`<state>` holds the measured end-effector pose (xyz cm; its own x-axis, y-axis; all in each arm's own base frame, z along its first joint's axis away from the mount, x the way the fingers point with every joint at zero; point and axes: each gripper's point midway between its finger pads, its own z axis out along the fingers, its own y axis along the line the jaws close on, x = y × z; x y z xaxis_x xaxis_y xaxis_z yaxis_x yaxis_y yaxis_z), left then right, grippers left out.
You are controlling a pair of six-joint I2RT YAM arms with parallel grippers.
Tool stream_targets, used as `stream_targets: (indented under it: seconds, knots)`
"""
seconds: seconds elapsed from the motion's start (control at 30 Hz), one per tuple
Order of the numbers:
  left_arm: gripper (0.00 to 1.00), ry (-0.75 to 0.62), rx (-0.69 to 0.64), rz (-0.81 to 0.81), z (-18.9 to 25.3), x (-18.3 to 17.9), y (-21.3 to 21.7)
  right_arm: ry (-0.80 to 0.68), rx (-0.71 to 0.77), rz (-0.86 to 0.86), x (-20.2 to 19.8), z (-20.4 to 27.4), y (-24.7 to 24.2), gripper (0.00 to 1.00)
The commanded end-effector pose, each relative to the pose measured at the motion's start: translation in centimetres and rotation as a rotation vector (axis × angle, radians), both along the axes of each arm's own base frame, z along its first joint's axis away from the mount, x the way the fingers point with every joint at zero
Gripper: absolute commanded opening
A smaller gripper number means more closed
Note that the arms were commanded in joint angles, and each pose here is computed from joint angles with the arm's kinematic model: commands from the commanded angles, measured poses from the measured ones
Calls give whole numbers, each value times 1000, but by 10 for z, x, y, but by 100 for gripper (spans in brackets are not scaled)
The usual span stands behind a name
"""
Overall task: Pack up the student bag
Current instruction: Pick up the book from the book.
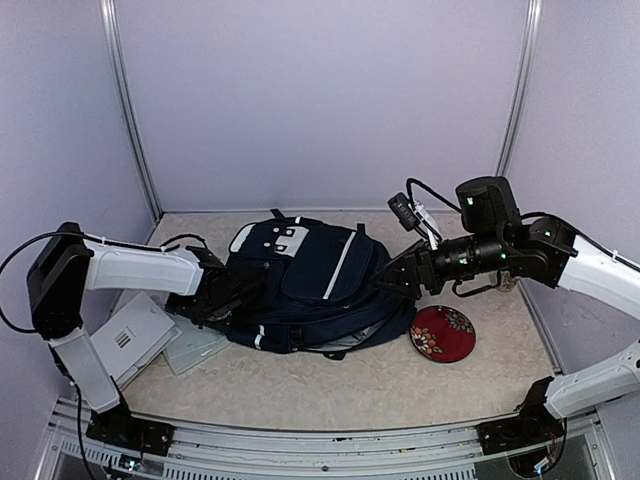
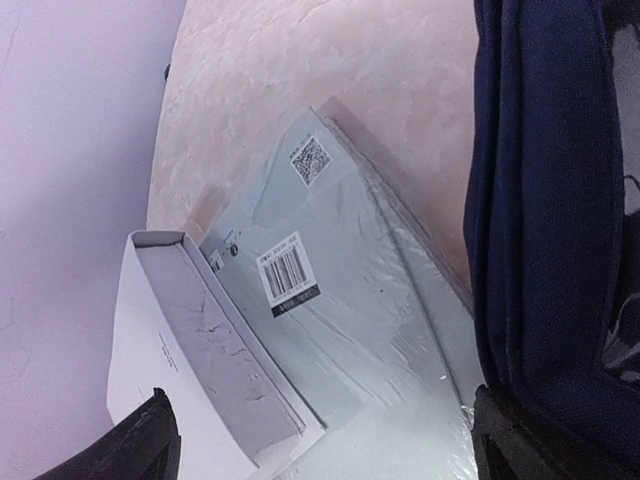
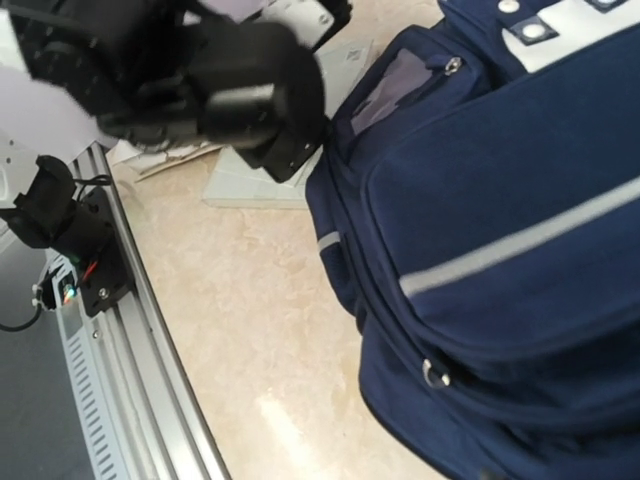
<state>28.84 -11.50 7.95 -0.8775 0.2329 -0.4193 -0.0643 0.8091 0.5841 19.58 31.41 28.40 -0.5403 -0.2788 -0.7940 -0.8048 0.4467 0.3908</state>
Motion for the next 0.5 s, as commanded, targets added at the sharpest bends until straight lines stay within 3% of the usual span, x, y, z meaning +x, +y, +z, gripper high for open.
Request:
stream_targets:
  seconds: [0.0,0.1,0.2,0.33,0.47]
  knots:
    - [99,-180,-140,32,18,-8,-10,-30,25,29,-9,10,-2,66]
    - [99,-248,-185,137,30,-13,6,-27,29,42,-13,12,-3,66]
    - [99,-342,-123,316,45,-33,36,-34,28,43,-14,11,-5,66]
    - [99,-319,4,369,28,-47,59,-43,48,55,-17,14,-4,66]
    - [99,-310,16,363,17,-42,60,-39,38,64,-19,13,-5,66]
